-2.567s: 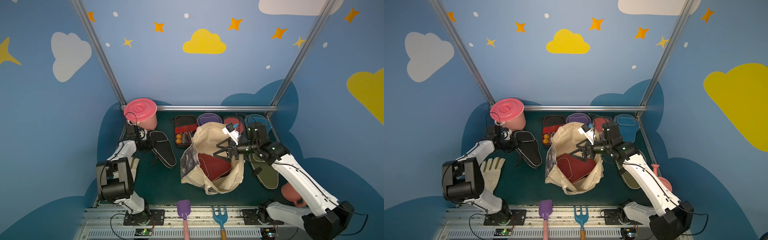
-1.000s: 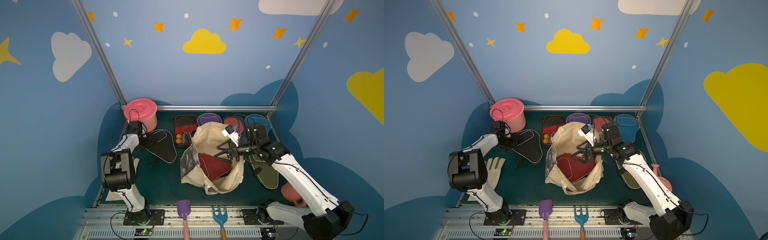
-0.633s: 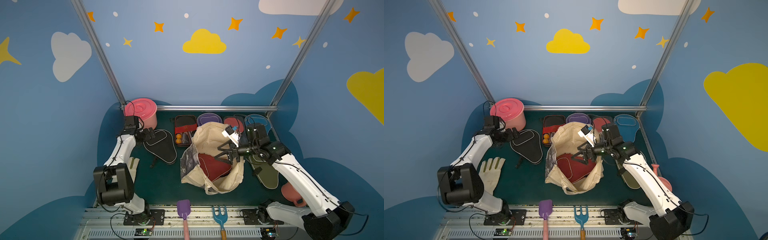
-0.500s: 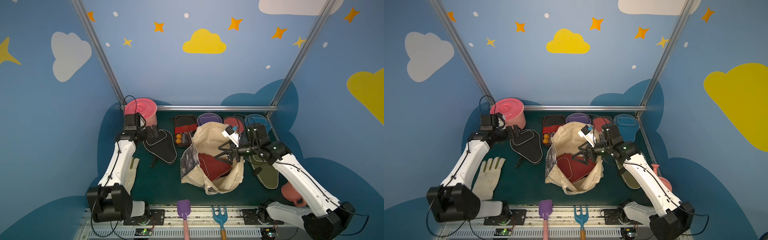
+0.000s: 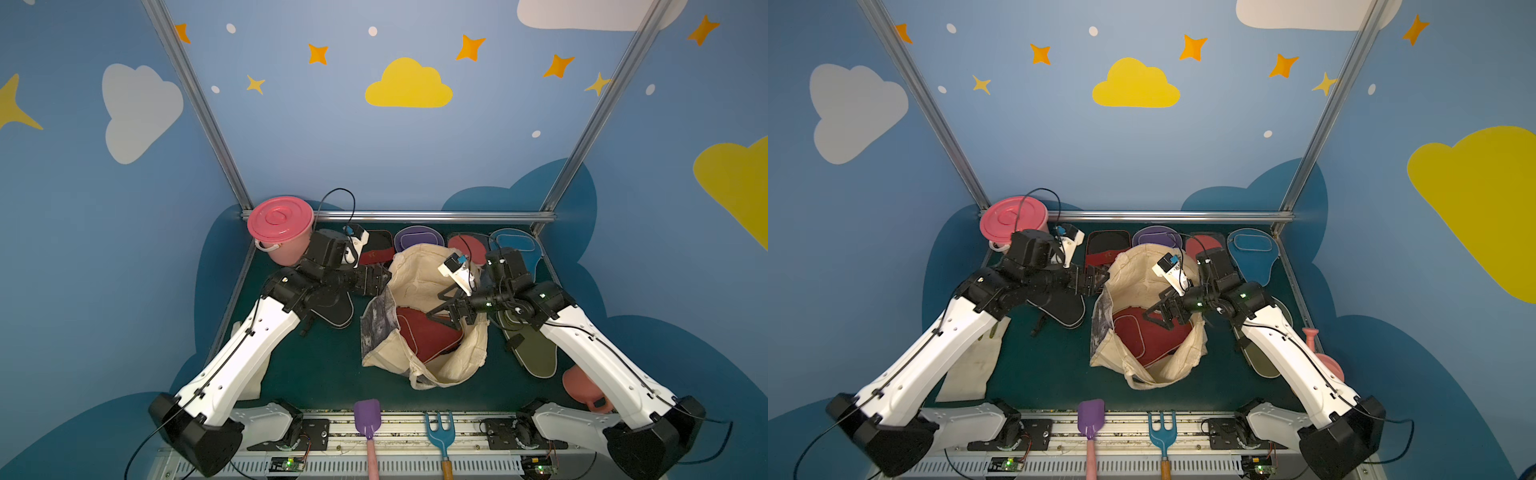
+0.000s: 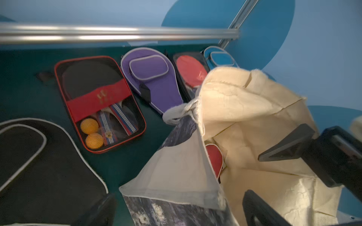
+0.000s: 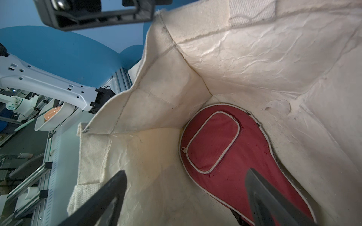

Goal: Remove the ping pong set from the canvas bag
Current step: Place the ping pong set at the center of the board, then adjust the canvas bag at the center of the board.

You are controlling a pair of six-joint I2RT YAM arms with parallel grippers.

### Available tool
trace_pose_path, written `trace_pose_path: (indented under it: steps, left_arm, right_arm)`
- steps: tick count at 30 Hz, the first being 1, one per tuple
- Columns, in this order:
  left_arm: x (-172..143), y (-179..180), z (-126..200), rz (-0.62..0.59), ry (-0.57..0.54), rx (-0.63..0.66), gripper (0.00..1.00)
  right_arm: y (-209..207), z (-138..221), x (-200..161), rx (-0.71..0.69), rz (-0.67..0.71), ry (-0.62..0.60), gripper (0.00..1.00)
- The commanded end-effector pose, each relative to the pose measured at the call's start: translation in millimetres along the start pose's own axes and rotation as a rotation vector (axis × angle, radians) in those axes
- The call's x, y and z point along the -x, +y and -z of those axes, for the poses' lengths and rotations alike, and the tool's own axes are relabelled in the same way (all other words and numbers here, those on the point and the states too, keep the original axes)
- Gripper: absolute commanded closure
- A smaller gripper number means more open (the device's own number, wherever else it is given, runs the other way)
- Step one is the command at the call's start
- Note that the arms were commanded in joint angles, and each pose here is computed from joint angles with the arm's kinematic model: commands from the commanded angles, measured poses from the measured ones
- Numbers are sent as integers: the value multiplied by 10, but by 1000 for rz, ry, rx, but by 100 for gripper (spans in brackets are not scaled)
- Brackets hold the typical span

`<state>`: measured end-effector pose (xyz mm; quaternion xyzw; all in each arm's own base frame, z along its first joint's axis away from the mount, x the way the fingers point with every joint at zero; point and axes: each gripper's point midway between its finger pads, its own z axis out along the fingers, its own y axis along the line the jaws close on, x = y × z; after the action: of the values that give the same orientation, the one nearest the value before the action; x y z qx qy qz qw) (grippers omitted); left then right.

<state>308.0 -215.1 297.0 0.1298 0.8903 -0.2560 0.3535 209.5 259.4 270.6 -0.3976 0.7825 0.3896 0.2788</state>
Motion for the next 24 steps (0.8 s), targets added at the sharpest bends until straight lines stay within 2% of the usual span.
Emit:
trace_pose_path:
  steps: [1, 4, 6, 7, 8, 9, 11, 13, 14, 18, 24]
  left_arm:
    - [8, -108, -184, 6, 42, -23, 0]
    - [-37, -149, -351, 2, 89, -31, 1]
    - [-50, -156, -426, 6, 105, -34, 6]
    - [-41, -165, -449, 8, 108, -39, 11]
    - [-37, -192, -465, 4, 110, -50, 18]
    - [-16, -217, -465, 3, 106, -62, 31]
    - [25, -265, -473, -2, 98, -80, 68]
    - [58, -312, -468, -15, 95, -98, 92]
    - [73, -344, -453, -28, 91, -112, 97]
    - [126, -541, -325, -107, 29, -190, 97]
    - [199, -765, 92, -193, -172, -321, 97]
  right_arm:
    - [-35, -19, -58, -34, 3, 29, 8]
    - [-42, -34, -92, -40, 2, 39, 8]
    - [-59, -39, -100, -49, 1, 44, 8]
    - [-63, -44, -105, -50, 3, 46, 8]
    - [-66, -54, -106, -52, 8, 50, 8]
    - [-71, -64, -110, -55, 9, 55, 8]
    - [-81, -94, -124, -59, 15, 70, 8]
    - [-63, -129, -134, -53, 27, 85, 8]
    - [-45, -147, -137, -49, 36, 92, 8]
    - [28, -233, -165, -38, 76, 111, 8]
    - [-25, -431, -377, -88, 119, 157, 8]
